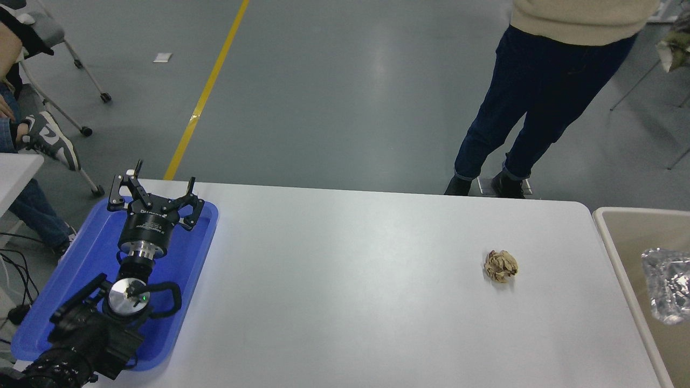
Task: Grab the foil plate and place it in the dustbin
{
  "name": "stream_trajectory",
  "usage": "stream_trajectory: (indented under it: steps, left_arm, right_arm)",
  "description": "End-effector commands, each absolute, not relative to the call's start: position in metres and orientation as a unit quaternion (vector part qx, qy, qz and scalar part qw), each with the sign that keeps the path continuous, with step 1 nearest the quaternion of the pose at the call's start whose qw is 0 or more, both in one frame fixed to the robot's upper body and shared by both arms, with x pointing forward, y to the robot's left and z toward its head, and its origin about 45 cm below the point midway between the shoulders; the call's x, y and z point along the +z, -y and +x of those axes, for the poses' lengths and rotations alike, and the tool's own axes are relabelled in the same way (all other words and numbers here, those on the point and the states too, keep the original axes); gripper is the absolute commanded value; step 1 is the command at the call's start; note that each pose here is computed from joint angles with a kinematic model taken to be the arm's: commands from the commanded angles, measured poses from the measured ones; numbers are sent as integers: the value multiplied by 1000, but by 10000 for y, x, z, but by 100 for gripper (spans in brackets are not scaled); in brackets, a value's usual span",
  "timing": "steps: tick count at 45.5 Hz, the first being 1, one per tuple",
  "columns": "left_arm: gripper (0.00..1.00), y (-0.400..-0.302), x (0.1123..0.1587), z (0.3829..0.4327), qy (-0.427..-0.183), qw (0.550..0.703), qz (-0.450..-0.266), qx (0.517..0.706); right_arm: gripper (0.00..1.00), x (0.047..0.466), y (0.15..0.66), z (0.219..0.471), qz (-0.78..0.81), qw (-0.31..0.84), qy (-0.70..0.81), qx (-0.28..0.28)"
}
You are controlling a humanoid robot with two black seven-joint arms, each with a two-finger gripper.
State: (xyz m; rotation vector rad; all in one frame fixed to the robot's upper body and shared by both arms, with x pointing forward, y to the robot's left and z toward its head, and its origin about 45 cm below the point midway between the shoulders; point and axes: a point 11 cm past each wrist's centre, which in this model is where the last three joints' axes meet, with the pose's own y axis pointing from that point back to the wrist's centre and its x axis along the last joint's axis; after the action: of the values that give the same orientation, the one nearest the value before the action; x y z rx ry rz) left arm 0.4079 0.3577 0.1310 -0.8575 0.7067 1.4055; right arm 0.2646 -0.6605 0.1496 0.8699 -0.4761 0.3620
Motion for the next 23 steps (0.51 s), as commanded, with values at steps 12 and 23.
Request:
stream_trajectory:
  steps: [12, 23]
  left_arm:
    - [100, -3577, 1311, 4079, -308, 625, -374, 612]
    - [100, -3578, 1310, 4079, -308, 624, -374, 613]
  right_arm:
    - [0, 1113, 6372, 2583, 421, 842, 293, 165]
    - [100, 1114, 6378, 2576, 423, 841, 297, 159]
